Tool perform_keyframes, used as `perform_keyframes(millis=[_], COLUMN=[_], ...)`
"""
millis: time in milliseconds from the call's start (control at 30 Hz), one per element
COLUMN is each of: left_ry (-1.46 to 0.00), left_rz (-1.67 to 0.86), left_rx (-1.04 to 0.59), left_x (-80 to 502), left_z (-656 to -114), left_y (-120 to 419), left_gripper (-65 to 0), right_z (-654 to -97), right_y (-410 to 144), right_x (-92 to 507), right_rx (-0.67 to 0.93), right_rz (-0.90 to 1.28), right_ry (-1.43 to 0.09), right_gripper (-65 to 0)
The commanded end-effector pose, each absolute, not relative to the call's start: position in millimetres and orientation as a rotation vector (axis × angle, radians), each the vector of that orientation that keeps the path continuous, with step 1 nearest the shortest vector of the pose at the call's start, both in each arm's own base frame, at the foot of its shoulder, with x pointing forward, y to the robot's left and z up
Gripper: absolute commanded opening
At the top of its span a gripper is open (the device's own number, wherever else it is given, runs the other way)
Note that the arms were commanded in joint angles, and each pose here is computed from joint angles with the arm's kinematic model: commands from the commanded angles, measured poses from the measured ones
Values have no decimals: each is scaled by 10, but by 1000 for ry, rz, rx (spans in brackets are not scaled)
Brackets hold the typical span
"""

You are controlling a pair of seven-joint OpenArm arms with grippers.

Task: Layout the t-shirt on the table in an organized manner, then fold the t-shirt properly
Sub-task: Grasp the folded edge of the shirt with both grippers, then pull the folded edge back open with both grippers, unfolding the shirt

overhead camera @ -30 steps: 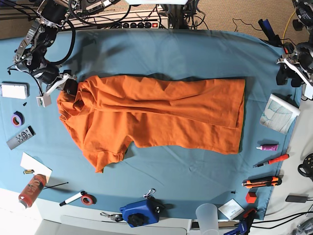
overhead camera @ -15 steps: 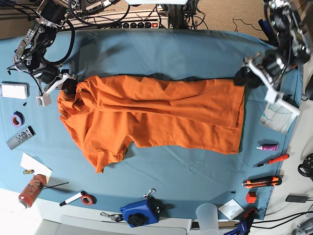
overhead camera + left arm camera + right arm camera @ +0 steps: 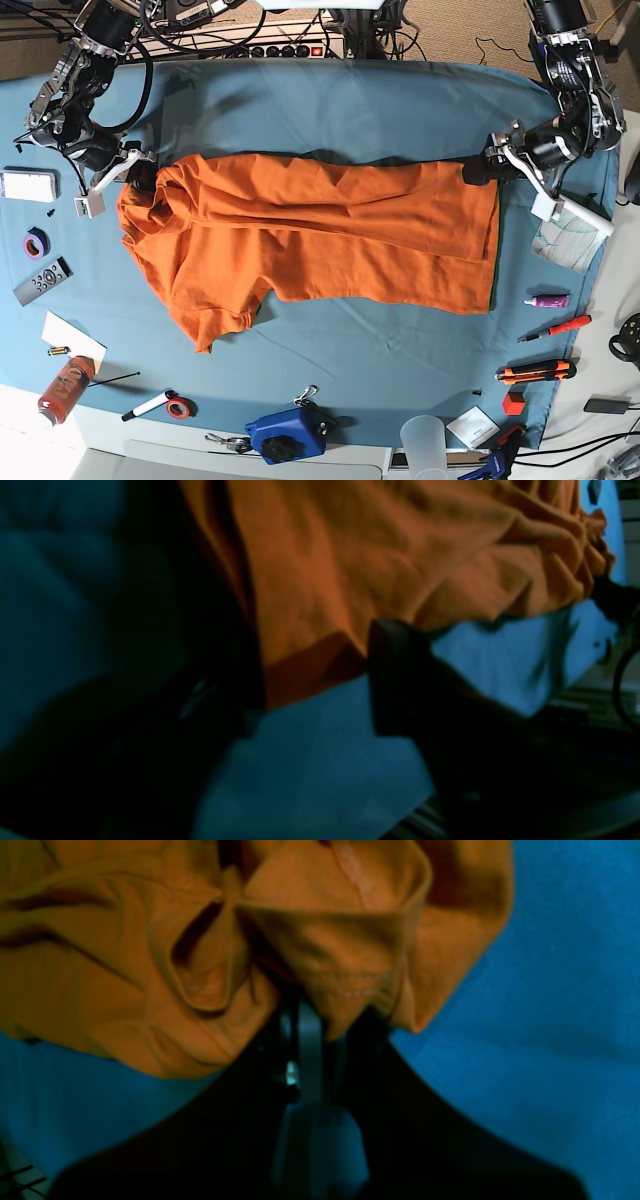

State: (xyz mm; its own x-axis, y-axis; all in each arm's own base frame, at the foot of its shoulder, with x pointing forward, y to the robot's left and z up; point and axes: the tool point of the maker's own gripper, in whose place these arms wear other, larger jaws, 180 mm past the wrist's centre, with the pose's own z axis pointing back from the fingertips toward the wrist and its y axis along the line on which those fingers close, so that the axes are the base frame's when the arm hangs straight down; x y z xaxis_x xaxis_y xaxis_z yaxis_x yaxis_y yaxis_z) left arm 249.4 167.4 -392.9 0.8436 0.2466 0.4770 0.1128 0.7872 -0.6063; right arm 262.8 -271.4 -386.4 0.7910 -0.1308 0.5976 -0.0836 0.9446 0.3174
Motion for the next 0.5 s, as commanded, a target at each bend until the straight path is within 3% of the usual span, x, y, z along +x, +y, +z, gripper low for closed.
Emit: perform_keyframes(millis=[0, 100, 267, 467], left_ry=[-564, -550, -568, -554], left_rz=[66, 65, 104, 126], left_rx=[-654, -645, -602, -589], left_x=[2493, 2467, 2468, 2407], left_z=[-3911, -3930, -3926, -3940], left_y=[1713, 1735, 1921, 2012], left_gripper=[-429, -650, -650, -650], right_z=[-3757, -3615, -3402, -3413], right_y=[-2799, -3017, -3431, -3507], right_x=[2685, 2741, 2710, 2603], right_rx=[313, 264, 173, 175], right_rz=[-10, -14, -35, -66], right_ry=[-687, -738, -767, -736], right_gripper=[-650, -650, -650, -650])
